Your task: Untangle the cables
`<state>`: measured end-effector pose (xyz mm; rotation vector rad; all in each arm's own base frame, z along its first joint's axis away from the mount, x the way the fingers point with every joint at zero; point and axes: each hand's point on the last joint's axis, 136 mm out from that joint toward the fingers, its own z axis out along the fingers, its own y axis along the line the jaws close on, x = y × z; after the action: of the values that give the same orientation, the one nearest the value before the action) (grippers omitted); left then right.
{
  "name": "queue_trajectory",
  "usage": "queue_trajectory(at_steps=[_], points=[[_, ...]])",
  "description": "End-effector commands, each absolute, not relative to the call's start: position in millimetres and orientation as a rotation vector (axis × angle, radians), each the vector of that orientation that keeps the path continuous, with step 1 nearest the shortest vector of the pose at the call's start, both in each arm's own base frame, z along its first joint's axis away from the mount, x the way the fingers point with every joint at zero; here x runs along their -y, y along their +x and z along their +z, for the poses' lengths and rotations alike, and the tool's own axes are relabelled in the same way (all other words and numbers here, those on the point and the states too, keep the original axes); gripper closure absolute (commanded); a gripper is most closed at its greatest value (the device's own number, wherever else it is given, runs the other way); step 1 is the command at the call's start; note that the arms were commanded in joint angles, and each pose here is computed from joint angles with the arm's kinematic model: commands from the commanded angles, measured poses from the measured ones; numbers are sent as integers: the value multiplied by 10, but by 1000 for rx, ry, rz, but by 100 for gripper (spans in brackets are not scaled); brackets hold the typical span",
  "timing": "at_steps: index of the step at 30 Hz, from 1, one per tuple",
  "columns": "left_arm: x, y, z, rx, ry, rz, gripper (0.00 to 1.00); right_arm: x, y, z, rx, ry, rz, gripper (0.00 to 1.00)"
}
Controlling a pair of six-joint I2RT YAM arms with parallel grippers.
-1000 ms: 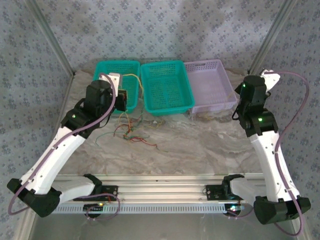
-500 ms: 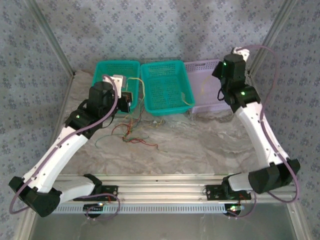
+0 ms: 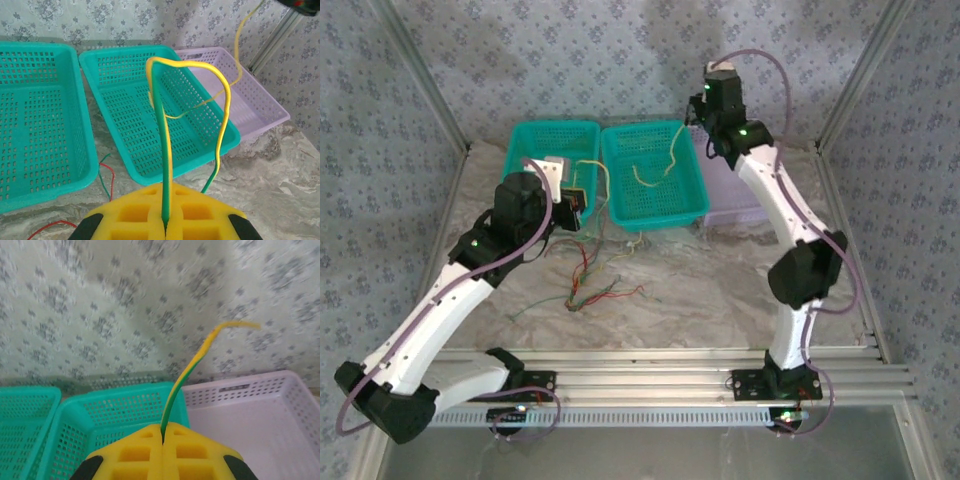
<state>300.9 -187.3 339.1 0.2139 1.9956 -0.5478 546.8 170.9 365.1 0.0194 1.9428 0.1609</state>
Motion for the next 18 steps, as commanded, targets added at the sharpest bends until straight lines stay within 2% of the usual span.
queue_trajectory(at_steps=[1,9,18], points=[[1900,2985,3500,-1951,215,-586,100,-2043,5554,3409,-2009,-124,158,100],[1894,2974,3495,-1949,213,-590,100,-2478,5763,2743,-2087,-345,-13,100],[1908,2986,3482,-1954,211,-595,100,-2764,5655,1918,-2291,-416,136,100]])
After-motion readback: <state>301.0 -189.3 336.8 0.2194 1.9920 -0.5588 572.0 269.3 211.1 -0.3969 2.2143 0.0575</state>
